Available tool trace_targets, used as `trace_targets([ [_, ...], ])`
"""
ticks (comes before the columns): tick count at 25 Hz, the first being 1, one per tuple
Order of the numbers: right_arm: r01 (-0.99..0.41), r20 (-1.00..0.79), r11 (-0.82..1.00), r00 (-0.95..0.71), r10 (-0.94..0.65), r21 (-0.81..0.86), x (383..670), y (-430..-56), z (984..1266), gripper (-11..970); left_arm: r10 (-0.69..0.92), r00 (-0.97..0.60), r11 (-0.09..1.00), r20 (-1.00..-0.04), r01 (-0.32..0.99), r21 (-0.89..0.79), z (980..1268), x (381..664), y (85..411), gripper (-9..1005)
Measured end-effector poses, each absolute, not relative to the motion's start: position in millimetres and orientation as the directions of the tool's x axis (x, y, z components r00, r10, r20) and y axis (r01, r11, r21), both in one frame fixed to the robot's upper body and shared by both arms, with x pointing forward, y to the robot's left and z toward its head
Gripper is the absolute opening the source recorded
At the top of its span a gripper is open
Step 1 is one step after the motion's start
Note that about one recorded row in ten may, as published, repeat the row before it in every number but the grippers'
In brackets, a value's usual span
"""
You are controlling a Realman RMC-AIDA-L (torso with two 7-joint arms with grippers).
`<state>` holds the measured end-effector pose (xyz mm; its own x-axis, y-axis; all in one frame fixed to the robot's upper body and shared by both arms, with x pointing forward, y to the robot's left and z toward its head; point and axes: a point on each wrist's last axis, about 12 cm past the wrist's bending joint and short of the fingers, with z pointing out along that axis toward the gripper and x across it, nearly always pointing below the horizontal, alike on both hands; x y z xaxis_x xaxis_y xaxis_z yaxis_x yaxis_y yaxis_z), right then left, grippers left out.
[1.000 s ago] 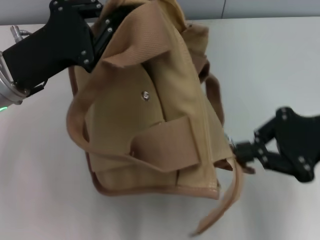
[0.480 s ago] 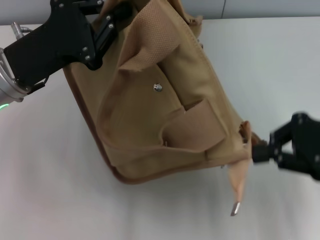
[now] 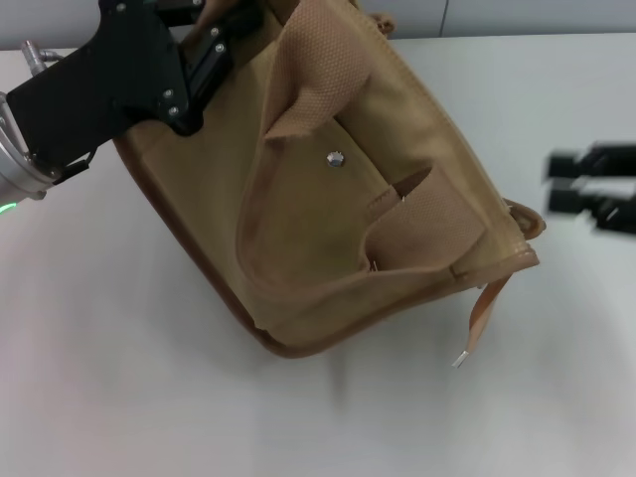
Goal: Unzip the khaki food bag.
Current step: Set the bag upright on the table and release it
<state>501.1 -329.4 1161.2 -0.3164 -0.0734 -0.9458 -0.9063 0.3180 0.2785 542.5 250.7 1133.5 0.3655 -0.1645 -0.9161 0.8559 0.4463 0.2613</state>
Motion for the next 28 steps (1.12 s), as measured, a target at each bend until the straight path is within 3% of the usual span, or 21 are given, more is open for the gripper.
trace_targets([
  [2, -0.848, -0.961, 0.483, -0.273, -0.048, 0.217, 500, -354, 1157, 271, -0.165, 0.367, 0.446, -0.916, 0.856, 0.263, 1134, 543, 251, 114],
  [6, -0.808, -0.959, 0.571, -0.256, -0.121, 0.144, 496, -370, 1144, 339, -0.168, 0.369, 0.450, -0.914, 0.854, 0.262, 1135, 543, 251, 115],
  [12, -0.834, -0.931, 0.537, -0.287, -0.227, 0.126, 489, -361, 1118, 584, -0.174, 0.364, 0.452, -0.915, 0.855, 0.255, 1134, 543, 250, 117],
  [15, -0.844, -0.918, 0.521, -0.298, -0.261, 0.126, 492, -352, 1112, 792, -0.175, 0.363, 0.448, -0.915, 0.857, 0.254, 1134, 544, 249, 117],
  [28, -0.868, -0.900, 0.486, -0.286, -0.328, 0.098, 547, -296, 1096, 774, -0.177, 0.361, 0.444, -0.916, 0.859, 0.253, 1134, 544, 248, 120],
])
